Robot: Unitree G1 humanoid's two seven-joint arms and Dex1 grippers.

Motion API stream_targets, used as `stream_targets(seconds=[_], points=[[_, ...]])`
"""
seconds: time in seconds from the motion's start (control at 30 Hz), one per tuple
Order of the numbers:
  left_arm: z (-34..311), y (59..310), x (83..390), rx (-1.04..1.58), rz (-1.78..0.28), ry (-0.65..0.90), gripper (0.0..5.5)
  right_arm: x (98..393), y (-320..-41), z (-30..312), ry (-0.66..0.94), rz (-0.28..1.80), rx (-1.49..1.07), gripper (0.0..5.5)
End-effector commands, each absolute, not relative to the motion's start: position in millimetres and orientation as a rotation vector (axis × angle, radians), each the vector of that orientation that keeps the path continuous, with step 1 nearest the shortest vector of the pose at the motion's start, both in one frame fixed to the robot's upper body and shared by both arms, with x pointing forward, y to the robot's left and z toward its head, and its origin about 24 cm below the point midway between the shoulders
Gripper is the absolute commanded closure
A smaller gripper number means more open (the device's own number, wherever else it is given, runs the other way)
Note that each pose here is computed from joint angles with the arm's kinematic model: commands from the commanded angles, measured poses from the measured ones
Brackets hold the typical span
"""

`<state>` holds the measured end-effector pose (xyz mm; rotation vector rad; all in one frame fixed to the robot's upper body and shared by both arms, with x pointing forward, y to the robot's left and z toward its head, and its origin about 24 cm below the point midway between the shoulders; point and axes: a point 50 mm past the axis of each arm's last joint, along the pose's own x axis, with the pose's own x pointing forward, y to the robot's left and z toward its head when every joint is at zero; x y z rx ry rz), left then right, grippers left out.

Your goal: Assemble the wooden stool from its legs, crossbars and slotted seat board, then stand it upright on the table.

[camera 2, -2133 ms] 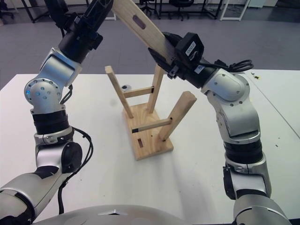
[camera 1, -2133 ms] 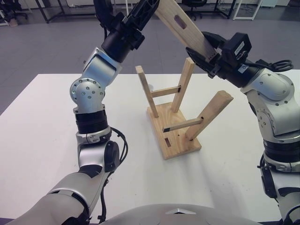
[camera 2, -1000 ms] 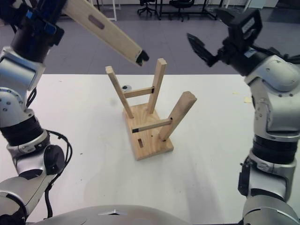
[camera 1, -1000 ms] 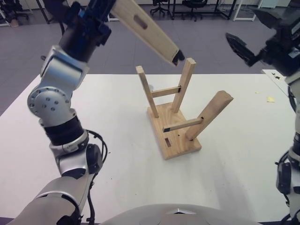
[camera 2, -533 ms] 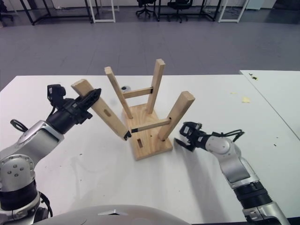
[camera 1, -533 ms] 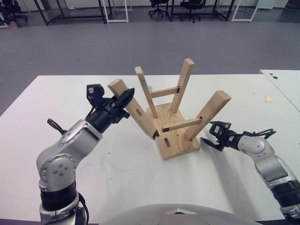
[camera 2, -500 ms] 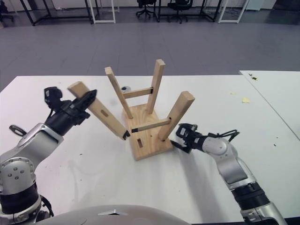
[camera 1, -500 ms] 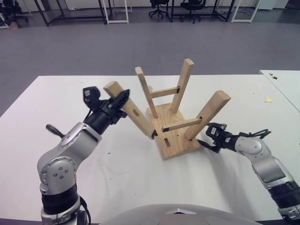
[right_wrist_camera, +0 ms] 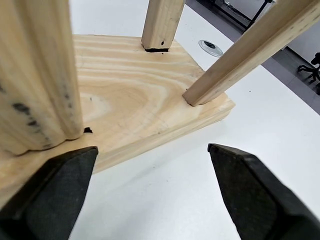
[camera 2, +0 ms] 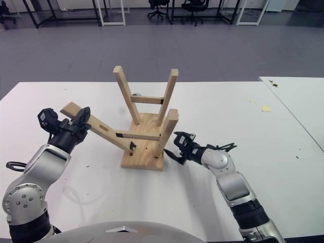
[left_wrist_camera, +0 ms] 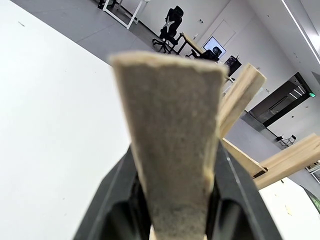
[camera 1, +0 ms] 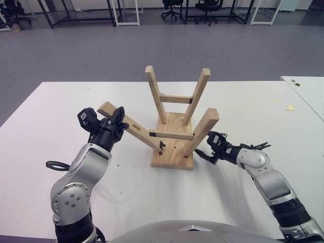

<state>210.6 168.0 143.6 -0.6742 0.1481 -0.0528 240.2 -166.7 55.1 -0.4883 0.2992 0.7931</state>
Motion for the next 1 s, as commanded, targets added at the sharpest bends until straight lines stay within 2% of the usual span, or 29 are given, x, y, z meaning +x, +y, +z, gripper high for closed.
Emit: stream_targets(seconds=[0.03, 0.13, 0.27, 0.6, 0.83, 1.0], points=[[134.0, 169.7, 205.6, -0.548, 0.0, 0.22, 4.48, 249.7, -167.4, 59.5, 0.265, 0.756, -0.516, 1.39], [137.7, 173.0, 203.1, -0.436, 0.03, 0.214, 4.48, 250.0, -165.8, 60.2, 0.255, 0.746, -0.518, 1.39], [141.5, 161.7, 197.8, -0.355, 0.035, 0.222, 4.48, 255.8, -160.2, 65.0, 0.227, 0.721, -0.524, 1.39], [97.4, 148.9, 191.1, -0.209, 0.098, 0.366, 4.47, 260.5, -143.1, 79.6, 0.157, 0.738, -0.491, 1.39], [90.3, 143.8, 191.6, -0.09, 0.09, 0.368, 4.47, 255.1, -134.6, 80.5, 0.15, 0.746, -0.457, 1.39], [80.7, 145.5, 176.1, -0.066, 0.1, 0.402, 4.45, 250.2, -138.1, 76.3, 0.18, 0.737, -0.437, 1.39]])
